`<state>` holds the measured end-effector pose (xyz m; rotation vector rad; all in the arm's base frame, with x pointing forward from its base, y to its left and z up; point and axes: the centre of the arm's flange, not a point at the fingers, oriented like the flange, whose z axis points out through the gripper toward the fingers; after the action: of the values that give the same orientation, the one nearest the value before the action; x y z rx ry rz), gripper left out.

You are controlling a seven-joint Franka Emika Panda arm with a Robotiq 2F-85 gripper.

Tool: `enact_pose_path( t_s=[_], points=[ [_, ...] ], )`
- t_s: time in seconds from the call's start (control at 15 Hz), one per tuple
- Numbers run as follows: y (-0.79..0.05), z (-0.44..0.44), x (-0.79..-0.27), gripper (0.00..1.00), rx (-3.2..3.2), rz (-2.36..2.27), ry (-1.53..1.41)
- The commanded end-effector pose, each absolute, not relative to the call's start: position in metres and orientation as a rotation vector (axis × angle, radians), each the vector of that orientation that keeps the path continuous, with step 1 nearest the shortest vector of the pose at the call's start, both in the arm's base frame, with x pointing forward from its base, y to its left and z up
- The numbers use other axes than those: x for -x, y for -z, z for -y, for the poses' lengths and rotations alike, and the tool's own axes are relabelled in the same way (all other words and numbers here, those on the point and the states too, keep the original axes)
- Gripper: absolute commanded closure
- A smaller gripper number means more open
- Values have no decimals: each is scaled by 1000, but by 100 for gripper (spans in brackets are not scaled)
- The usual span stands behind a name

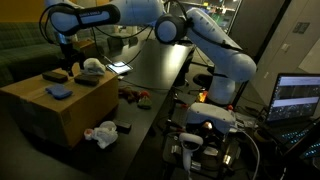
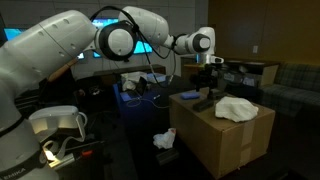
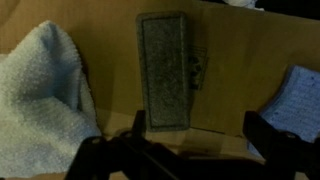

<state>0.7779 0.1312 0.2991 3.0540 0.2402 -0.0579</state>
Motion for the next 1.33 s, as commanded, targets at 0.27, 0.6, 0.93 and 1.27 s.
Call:
enact_pose_path(
  t_s=[0.27, 0.6, 0.93, 1.27],
  points=[
    [-305, -144, -820, 0, -3073, -232, -315],
    [-281, -144, -833, 0, -3026, -223, -548],
    [-261, -134, -843, 0, -2985, -248, -639],
    [-249, -130, -848, 0, -2998, -263, -644]
  ],
)
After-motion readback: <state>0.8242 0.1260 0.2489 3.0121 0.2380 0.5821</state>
